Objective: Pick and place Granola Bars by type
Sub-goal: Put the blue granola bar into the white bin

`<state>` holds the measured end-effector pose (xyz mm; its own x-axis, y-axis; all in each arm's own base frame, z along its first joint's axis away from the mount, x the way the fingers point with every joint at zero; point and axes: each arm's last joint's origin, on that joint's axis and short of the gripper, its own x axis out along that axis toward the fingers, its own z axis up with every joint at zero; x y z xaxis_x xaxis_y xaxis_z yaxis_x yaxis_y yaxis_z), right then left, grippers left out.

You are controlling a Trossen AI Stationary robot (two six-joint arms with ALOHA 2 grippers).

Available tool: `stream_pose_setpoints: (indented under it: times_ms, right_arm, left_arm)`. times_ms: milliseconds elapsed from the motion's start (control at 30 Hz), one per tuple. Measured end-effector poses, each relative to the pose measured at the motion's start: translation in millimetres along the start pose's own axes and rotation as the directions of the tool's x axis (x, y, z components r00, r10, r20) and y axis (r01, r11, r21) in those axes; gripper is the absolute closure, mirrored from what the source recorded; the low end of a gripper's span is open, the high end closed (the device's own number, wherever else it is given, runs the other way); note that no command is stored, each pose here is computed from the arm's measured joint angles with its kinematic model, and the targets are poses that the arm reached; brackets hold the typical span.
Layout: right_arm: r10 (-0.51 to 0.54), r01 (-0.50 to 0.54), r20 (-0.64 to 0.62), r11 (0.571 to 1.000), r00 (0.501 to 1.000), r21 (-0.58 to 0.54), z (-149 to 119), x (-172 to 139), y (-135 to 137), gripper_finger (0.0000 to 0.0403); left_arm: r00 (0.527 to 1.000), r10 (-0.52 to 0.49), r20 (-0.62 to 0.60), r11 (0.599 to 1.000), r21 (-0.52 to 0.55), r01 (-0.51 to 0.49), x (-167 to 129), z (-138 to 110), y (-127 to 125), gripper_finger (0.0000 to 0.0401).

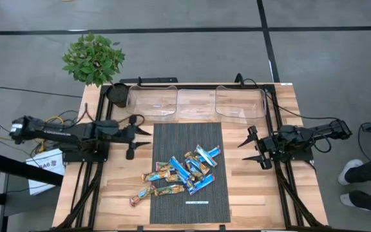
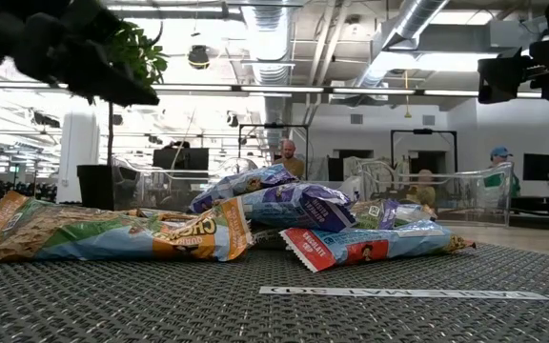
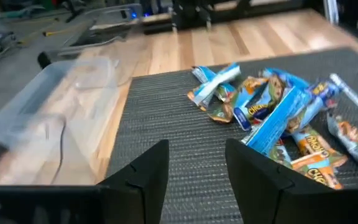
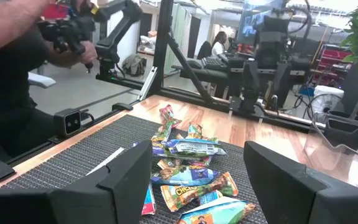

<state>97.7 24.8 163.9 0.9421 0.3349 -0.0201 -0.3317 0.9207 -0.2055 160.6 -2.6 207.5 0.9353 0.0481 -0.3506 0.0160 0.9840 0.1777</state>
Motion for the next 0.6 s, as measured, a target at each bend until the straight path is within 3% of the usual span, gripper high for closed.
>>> stream_pose_setpoints:
  times_ms: [267, 600]
  right_arm:
    - [0.0, 0.0, 0.0, 1.0, 1.0, 0.0, 0, 0, 0, 0.0154]
    - [0.0, 0.0, 0.0, 1.0, 1.0, 0.0, 0, 0, 0, 0.0154]
  left_arm:
    - [0.989, -0.049, -0.142, 0.964, 0.251, 0.084, 51, 35, -22, 0.0248]
    - [0.963, -0.072, -0.26, 0.887, 0.425, 0.181, 104, 44, -51, 0.0248]
